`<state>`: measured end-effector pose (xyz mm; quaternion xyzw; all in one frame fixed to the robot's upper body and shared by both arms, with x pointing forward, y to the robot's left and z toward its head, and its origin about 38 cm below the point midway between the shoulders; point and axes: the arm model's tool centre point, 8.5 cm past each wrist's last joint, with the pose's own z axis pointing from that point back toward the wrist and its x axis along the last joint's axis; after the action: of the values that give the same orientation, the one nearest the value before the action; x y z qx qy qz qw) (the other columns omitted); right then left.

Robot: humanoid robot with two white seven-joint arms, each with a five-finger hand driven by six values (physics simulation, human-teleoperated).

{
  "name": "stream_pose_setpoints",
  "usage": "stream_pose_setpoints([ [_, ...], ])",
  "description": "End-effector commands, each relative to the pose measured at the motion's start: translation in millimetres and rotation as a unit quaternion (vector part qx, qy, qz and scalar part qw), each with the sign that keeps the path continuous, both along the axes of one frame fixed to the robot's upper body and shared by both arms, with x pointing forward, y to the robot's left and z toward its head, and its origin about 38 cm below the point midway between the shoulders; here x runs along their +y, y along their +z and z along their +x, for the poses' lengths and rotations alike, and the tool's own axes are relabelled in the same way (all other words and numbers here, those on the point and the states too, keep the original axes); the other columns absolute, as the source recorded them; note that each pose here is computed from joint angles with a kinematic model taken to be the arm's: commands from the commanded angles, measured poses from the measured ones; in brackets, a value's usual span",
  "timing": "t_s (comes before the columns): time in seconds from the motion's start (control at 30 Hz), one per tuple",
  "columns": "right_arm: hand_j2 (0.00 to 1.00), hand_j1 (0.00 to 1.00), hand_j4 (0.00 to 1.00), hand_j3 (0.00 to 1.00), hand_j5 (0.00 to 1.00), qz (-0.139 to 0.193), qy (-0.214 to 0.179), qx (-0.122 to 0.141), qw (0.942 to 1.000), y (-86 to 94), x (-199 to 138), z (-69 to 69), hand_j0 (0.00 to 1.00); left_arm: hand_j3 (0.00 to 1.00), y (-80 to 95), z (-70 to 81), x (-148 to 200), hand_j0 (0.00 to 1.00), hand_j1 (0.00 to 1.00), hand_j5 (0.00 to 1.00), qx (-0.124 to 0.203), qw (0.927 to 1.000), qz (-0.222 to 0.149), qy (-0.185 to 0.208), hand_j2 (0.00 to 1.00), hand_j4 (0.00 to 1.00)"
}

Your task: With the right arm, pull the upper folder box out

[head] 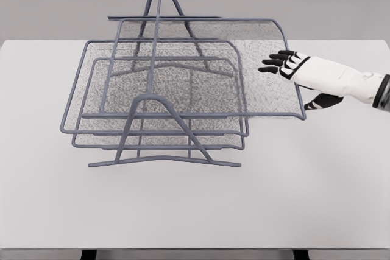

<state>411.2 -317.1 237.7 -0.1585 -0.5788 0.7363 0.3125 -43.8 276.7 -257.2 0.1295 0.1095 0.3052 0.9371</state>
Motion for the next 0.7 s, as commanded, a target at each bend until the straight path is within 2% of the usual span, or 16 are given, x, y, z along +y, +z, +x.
stream_pose_setpoints([
  [0.0,1.00,1.00,1.00,1.00,1.00,-0.074,-0.003,-0.012,0.9972,-0.5,-18.8,-3.1,1.00,1.00,0.0,-0.1,-0.1,1.00,1.00,1.00,0.000,1.0000,-0.001,0.000,1.00,1.00],
  [0.13,1.00,1.00,1.00,1.00,1.00,-0.074,-0.039,-0.006,0.9965,1.7,-54.5,-16.9,1.00,1.00,0.0,-0.1,0.0,1.00,1.00,1.00,0.000,1.0000,0.000,0.000,1.00,1.00],
  [0.3,1.00,1.00,1.00,1.00,1.00,-0.093,-0.056,-0.012,0.9941,20.2,-76.0,-20.8,1.00,1.00,0.0,-0.1,0.1,1.00,1.00,1.00,0.000,1.0000,0.000,-0.001,1.00,1.00],
  [0.33,1.00,1.00,1.00,1.00,1.00,-0.093,-0.060,-0.008,0.9939,28.6,-85.2,-24.1,1.00,1.00,0.0,-0.1,0.0,1.00,1.00,1.00,0.000,1.0000,0.000,0.000,1.00,1.00],
  [0.47,1.00,1.00,1.00,1.00,1.00,-0.102,-0.078,-0.002,0.9917,32.9,-101.9,-25.1,1.00,1.00,0.0,-0.1,0.0,1.00,1.00,1.00,0.000,1.0000,0.000,0.000,1.00,1.00],
  [0.53,1.00,1.00,1.00,1.00,1.00,-0.094,-0.099,0.001,0.9906,47.2,-121.8,-27.1,1.00,1.00,0.0,-0.1,0.0,1.00,1.00,1.00,0.000,1.0000,0.000,0.000,1.00,1.00],
  [0.6,1.00,1.00,1.00,1.00,1.00,-0.091,-0.113,-0.014,0.9893,79.8,-138.7,-33.5,1.00,1.00,0.0,-0.1,0.0,1.00,1.00,1.00,0.000,1.0000,0.000,0.000,1.00,1.00],
  [0.63,1.00,1.00,1.00,1.00,1.00,-0.061,-0.106,-0.026,0.9921,98.5,-136.5,-36.2,1.00,1.00,0.0,-0.1,0.0,1.00,1.00,1.00,0.000,1.0000,0.000,0.000,1.00,1.00],
  [0.67,1.00,1.00,1.00,1.00,1.00,-0.040,-0.085,-0.036,0.9949,109.4,-123.7,-37.6,1.00,1.00,0.0,-0.1,-0.1,1.00,1.00,1.00,0.000,1.0000,-0.001,0.000,1.00,1.00],
])
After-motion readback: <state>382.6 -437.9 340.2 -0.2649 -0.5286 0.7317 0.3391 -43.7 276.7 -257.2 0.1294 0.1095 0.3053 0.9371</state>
